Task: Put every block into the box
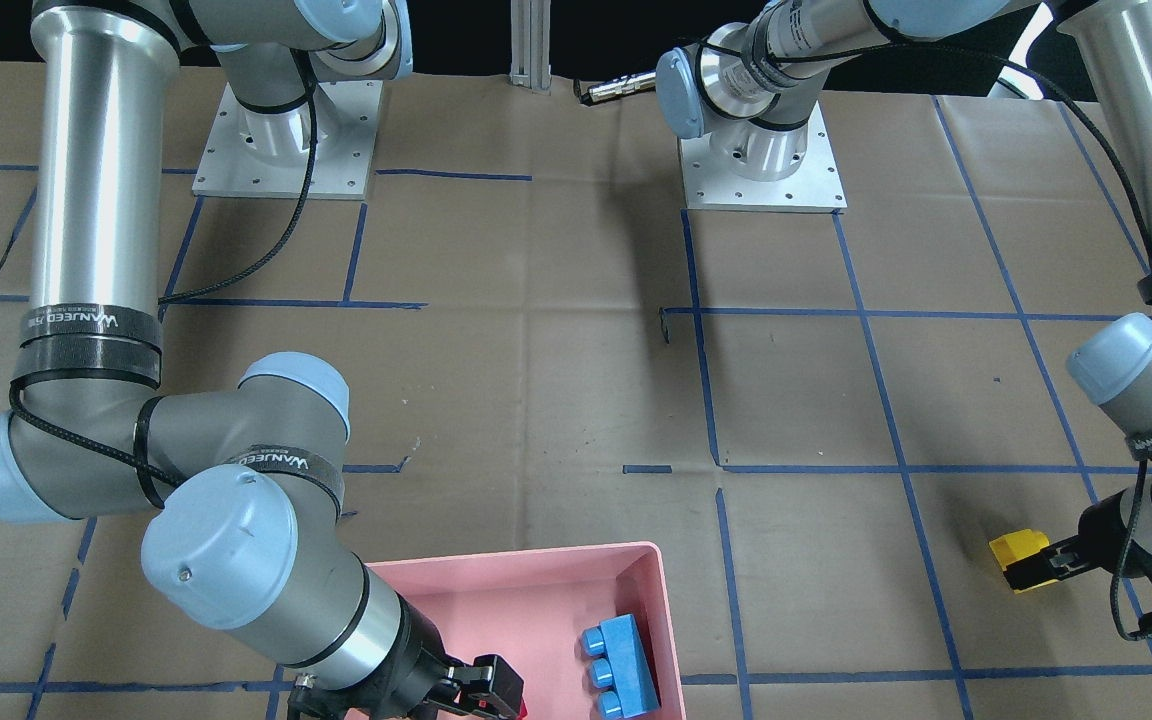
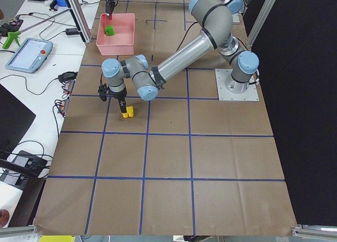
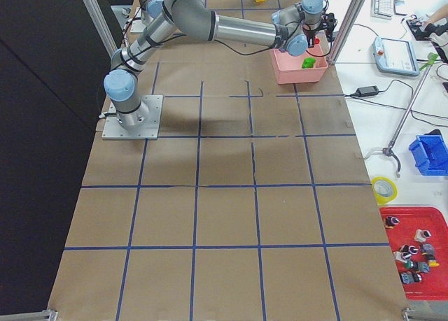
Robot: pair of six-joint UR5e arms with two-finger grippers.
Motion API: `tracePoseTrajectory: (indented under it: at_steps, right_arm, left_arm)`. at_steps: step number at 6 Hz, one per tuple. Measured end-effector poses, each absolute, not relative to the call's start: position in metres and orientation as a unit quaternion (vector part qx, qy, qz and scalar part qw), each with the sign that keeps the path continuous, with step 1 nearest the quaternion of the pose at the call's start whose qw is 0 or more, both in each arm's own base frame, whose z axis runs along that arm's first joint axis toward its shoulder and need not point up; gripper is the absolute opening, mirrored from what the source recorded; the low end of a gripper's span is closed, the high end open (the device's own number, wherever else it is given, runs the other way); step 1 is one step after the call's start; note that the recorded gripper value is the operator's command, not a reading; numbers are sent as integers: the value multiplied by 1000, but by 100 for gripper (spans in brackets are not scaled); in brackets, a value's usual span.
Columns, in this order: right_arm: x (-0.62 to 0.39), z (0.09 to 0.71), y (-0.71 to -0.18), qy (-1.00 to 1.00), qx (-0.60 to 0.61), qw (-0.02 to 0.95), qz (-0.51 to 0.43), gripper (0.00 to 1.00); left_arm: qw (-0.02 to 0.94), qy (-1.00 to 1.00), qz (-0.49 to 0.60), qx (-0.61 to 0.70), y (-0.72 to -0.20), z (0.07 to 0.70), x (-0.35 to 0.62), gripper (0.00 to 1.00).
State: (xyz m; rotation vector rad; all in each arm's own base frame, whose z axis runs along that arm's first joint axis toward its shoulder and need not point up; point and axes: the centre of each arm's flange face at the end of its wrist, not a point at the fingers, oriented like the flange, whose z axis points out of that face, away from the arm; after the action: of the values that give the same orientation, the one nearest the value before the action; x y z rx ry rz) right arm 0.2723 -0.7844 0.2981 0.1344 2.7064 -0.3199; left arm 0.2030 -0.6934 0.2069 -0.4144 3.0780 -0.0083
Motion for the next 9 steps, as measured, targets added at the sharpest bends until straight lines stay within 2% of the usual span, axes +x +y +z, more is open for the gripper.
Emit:
tracePoseTrajectory:
  at_steps: [3, 6, 7, 8, 9]
  right_arm:
    - [246, 319, -751, 976, 67, 193, -71, 100]
    - [183, 364, -677, 983, 68, 170, -7, 100]
    - [166, 372, -644, 989, 38, 144, 12, 100]
    - [149, 381, -612, 995, 17, 101, 17, 100]
    - [136, 394, -586, 999, 7, 51, 13, 100]
  left_arm:
    - [12, 991, 20, -131, -679, 178, 202, 99]
    - [13, 992, 24, -126, -672, 175, 216, 98]
    - [13, 992, 23, -125, -673, 176, 217, 77]
    - [14, 992, 20, -125, -673, 178, 219, 49]
    - [16, 992, 18, -125, -674, 181, 221, 27]
